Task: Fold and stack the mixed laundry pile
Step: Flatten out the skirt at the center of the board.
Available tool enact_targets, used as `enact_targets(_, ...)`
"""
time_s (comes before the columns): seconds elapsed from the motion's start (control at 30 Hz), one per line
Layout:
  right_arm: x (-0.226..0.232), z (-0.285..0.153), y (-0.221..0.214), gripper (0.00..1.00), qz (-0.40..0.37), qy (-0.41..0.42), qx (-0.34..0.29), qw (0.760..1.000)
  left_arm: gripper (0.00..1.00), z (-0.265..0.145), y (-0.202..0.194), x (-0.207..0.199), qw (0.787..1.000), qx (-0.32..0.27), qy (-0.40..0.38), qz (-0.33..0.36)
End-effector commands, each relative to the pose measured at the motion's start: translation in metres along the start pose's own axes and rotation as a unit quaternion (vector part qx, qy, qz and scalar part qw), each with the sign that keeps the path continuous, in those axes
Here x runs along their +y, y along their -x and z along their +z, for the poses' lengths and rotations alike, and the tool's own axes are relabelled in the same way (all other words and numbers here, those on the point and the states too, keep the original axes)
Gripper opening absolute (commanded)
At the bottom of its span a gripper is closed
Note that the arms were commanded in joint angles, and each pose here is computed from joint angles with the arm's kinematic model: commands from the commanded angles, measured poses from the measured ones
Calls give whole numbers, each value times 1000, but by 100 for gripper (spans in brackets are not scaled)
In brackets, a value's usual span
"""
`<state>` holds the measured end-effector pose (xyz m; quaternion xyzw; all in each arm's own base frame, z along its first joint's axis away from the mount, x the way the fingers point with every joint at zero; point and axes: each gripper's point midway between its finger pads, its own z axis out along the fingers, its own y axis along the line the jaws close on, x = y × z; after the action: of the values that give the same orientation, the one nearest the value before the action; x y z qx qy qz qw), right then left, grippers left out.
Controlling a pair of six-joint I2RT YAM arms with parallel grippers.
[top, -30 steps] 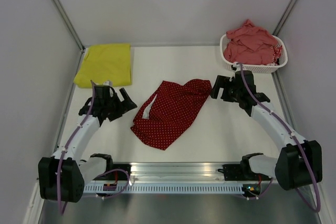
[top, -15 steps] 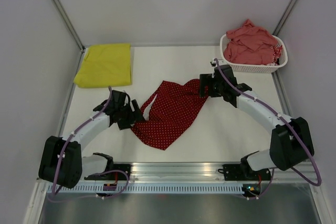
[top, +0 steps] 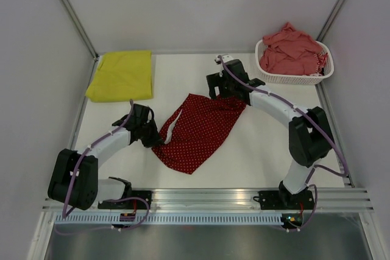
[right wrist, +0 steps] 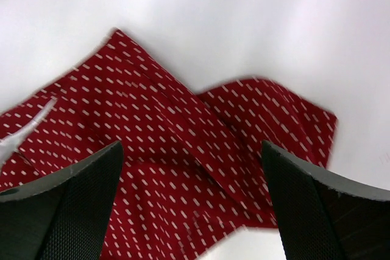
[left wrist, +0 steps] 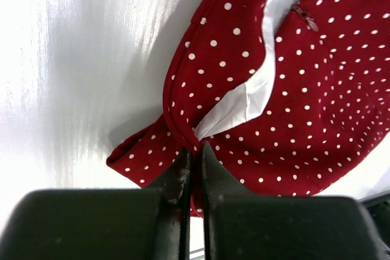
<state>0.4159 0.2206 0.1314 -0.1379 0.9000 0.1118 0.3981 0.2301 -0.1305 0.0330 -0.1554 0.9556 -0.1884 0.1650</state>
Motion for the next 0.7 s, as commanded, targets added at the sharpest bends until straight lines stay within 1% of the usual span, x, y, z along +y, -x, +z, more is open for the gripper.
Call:
enact_targets(0.0,47,22,28,98,-77,52,-26,995,2,-1,5,-10,1000,-6,-18,2)
enact_targets(0.03,54,27,28,98,-86,58,-22,994,2,-2,7,-12,1000,-10,-21,5)
enact_targets(0.07,69,29,40,98,-99,68,-33,992,2,-5,10,-14,1000,-16,-24,6)
enact_targets(0.1,75,46,30,98,-110,71,-18,991,2,-6,10,-15,999,-19,-26,8)
enact_targets(0.17,91,69,30,98,-122,78,-14,989,2,-12,13,-20,999,-28,-38,15)
enact_targets(0.27,100,100,28,98,-126,80,-1,989,2,-17,14,-25,998,-29,-48,19)
enact_targets(0.33,106,111,36,98,-122,83,-10,989,2,-17,13,-25,998,-28,-47,18)
enact_targets(0.37,106,124,26,98,-124,81,0,989,2,-17,13,-23,998,-28,-44,19)
enact_targets(0.43,108,133,26,97,-117,81,-2,990,2,-15,14,-22,999,-29,-39,19)
enact_targets(0.47,107,139,19,97,-111,80,5,991,2,-15,13,-22,999,-27,-39,18)
enact_targets(0.57,106,146,7,93,-105,78,10,991,2,-15,15,-21,999,-31,-35,18)
enact_targets(0.6,106,148,7,90,-103,78,4,992,2,-15,16,-21,999,-33,-34,18)
enact_targets(0.67,105,151,-4,84,-102,80,13,991,2,-15,16,-21,999,-34,-34,19)
